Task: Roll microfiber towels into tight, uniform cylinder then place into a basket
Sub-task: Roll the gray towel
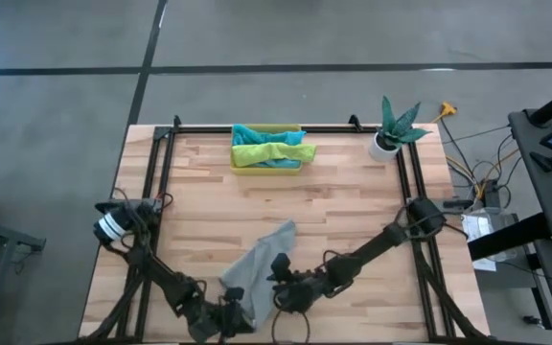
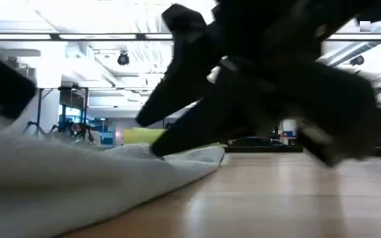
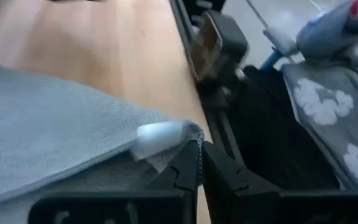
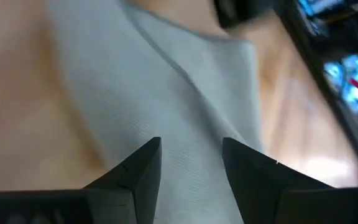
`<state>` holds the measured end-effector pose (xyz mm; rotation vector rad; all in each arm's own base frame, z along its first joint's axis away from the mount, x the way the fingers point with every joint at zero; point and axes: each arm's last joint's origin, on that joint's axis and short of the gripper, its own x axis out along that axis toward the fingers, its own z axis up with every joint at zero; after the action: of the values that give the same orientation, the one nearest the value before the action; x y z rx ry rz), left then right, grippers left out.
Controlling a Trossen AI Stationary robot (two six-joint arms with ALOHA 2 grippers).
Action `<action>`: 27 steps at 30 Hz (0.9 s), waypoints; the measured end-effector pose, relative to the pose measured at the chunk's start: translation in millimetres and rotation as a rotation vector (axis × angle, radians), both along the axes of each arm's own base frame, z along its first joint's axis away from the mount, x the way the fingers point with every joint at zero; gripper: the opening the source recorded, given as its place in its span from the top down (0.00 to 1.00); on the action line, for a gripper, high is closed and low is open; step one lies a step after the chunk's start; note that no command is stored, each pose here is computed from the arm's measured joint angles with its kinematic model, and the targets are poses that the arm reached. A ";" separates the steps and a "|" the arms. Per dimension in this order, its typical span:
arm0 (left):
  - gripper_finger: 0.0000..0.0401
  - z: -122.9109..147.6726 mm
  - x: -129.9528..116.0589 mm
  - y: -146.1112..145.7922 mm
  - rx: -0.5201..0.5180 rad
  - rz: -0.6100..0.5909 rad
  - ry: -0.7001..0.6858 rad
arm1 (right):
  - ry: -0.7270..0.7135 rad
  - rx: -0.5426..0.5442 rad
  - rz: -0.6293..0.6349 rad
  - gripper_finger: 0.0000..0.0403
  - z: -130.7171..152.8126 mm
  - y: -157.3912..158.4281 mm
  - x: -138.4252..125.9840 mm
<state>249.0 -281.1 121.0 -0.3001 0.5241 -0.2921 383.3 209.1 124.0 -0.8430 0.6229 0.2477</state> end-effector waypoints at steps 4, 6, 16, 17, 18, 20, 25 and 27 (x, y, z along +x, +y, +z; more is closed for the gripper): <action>1.00 -2.5 -3.0 -11.3 0.003 0.006 -0.010 | -0.040 -0.120 -0.127 0.59 -2.4 -15.6 9.5; 1.00 -0.9 -1.2 -14.4 -0.010 0.007 -0.022 | -0.036 -0.168 -0.183 0.58 -3.8 -26.7 12.4; 1.00 -2.4 -1.5 -12.2 0.029 0.013 -0.027 | 0.021 -0.052 -0.270 0.54 -20.0 -67.1 19.6; 1.00 -2.6 -1.5 -12.1 0.031 0.013 -0.026 | 0.022 -0.052 -0.270 0.54 -20.1 -67.4 19.6; 1.00 -2.7 -1.5 -12.0 0.032 0.014 -0.025 | 0.023 -0.051 -0.268 0.54 -20.1 -67.4 19.6; 1.00 -2.5 -1.5 -11.9 0.034 0.017 -0.027 | 0.023 -0.051 -0.266 0.54 -19.9 -67.2 19.8; 1.00 -2.5 -1.5 -11.7 0.036 0.019 -0.028 | 0.022 -0.051 -0.261 0.54 -20.0 -66.0 19.2; 1.00 -2.1 -1.3 -11.4 0.039 0.027 -0.032 | 0.018 -0.051 -0.258 0.55 -21.3 -65.8 19.8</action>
<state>247.7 -292.5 118.8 -0.2644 0.4930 -0.2601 403.2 143.4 102.7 -0.8011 0.7499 0.0054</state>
